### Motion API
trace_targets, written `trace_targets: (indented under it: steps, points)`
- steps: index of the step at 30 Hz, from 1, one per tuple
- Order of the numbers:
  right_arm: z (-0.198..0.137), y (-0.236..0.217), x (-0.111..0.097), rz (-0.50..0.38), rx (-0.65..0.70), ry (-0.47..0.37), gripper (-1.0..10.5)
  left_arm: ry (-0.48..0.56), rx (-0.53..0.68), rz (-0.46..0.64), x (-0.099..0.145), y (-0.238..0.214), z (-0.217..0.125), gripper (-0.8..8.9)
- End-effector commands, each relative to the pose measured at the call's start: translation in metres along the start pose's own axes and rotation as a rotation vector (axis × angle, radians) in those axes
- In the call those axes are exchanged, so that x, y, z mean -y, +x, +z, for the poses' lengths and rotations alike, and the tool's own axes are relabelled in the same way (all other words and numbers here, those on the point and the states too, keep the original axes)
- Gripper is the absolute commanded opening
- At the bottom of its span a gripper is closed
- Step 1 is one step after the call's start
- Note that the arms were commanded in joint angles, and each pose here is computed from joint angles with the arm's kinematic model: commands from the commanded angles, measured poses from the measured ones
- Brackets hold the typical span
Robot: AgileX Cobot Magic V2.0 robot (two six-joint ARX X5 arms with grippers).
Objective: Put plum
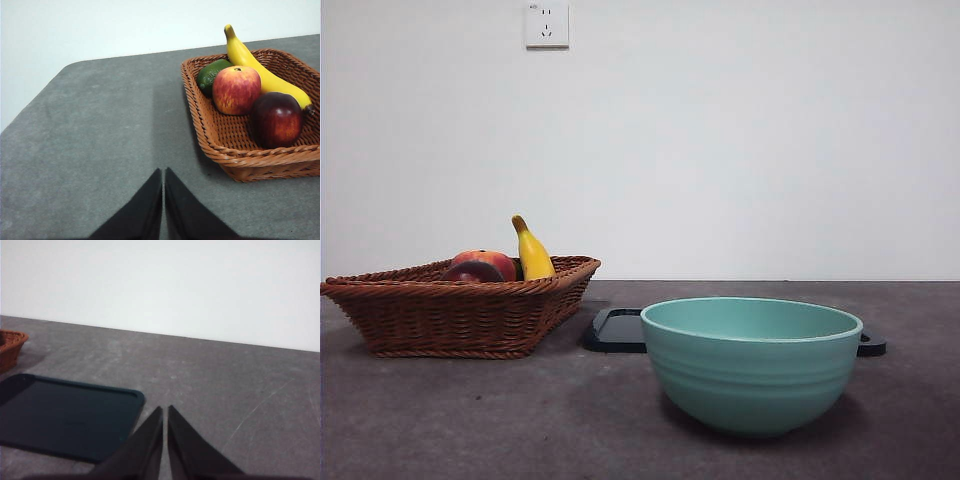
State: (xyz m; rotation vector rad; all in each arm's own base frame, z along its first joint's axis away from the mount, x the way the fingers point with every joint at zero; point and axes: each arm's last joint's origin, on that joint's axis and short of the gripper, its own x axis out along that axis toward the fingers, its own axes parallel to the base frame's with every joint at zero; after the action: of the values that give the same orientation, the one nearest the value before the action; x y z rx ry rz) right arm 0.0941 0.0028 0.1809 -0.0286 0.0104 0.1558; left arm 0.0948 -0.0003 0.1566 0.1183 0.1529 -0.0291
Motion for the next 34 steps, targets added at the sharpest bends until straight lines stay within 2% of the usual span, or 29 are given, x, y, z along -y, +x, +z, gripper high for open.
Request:
trace_targets:
  steps: [1, 15, 34]
  points:
    - [-0.005, 0.0, 0.0, -0.004, 0.008, -0.004, 0.1, -0.003, -0.025, 0.002, 0.001, 0.002, -0.007, 0.07]
    - [-0.03, 0.002, 0.0, -0.003, -0.147, 0.03, 0.1, -0.003, -0.026, 0.001, 0.001, 0.002, -0.007, 0.07]
    - [-0.029, 0.002, 0.0, -0.015, -0.136, 0.034, 0.1, -0.003, -0.026, 0.001, 0.001, 0.002, -0.007, 0.07]
